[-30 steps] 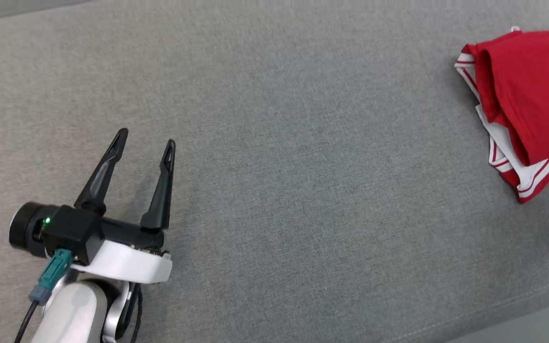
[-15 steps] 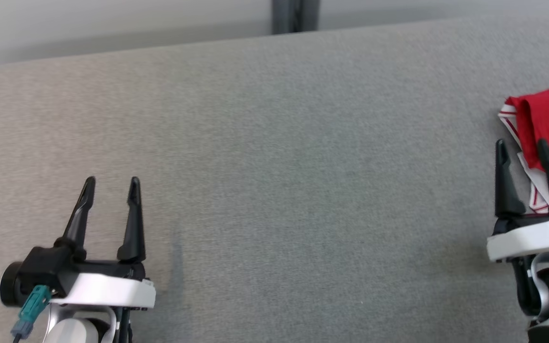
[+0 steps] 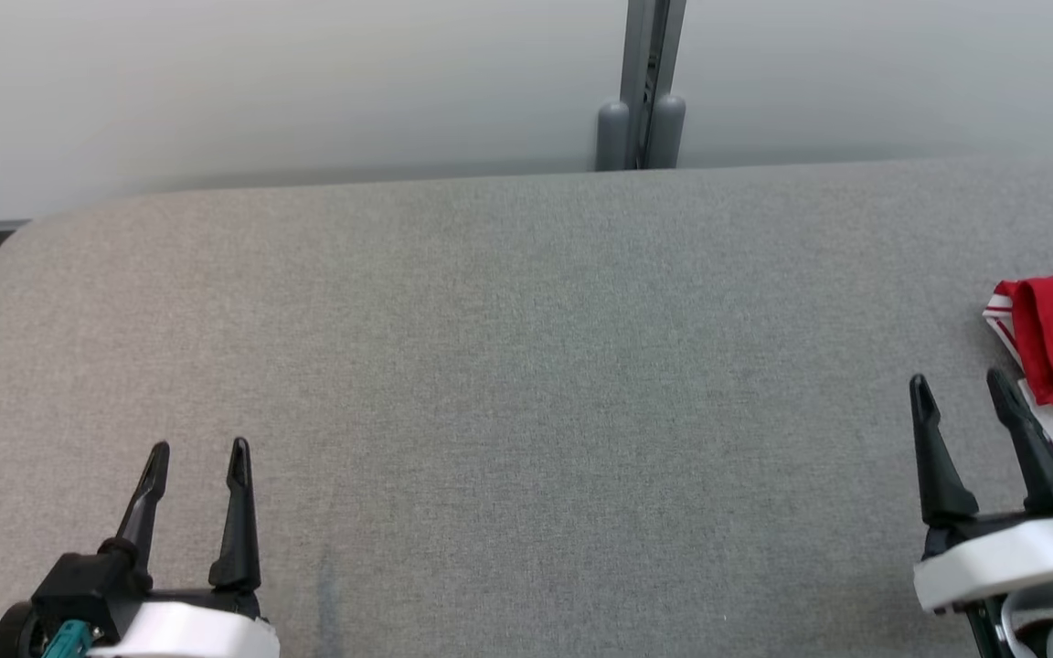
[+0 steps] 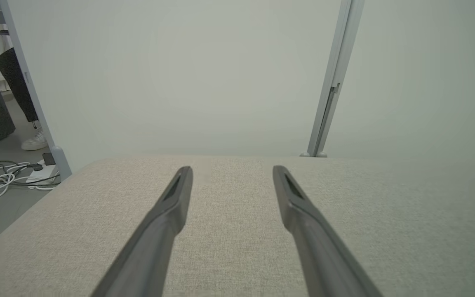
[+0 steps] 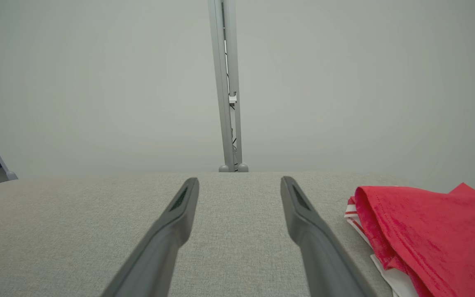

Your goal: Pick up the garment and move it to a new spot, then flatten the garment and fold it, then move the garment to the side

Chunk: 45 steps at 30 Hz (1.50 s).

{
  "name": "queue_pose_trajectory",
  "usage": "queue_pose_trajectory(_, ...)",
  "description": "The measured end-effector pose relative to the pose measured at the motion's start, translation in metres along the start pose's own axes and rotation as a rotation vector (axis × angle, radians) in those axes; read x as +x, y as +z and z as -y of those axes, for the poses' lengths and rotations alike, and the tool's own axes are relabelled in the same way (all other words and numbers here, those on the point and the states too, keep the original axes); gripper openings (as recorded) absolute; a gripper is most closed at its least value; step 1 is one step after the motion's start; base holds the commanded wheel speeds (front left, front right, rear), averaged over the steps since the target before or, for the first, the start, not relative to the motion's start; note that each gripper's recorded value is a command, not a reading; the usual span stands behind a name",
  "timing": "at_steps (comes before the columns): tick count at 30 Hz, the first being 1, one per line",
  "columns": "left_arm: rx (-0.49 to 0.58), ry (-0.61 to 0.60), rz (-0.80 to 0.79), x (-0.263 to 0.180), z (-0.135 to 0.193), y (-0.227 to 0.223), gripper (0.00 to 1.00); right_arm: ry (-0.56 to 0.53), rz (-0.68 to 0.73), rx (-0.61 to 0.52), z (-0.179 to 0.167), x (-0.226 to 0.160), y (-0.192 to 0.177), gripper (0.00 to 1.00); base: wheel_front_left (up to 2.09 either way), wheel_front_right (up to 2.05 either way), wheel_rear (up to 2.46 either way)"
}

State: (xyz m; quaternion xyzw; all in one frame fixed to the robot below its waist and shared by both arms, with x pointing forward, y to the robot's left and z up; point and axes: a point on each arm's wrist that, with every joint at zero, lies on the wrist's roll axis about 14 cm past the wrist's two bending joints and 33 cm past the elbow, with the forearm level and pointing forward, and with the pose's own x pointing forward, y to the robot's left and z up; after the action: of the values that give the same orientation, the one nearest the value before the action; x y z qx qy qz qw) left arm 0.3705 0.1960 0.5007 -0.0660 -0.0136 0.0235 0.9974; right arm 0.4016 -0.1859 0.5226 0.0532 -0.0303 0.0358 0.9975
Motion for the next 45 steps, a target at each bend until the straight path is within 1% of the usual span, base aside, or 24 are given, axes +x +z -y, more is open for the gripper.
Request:
queue_pose_trajectory(9,0.019,-0.016,-0.028,-0.03,-0.002,0.001,1.0,-0.031,-0.026,-0.011,0.006,-0.042,0.005,1.0,0.0,0.0,0.0)
queue_pose_trajectory(16,0.023,-0.02,-0.043,-0.039,-0.002,-0.001,1.0,-0.041,-0.019,-0.016,0.007,-0.057,0.011,1.0,0.0,0.0,0.0)
queue_pose_trajectory(45,0.031,-0.008,-0.066,-0.042,-0.009,-0.008,1.0,-0.028,-0.025,-0.004,-0.001,-0.06,0.011,1.0,0.0,0.0,0.0)
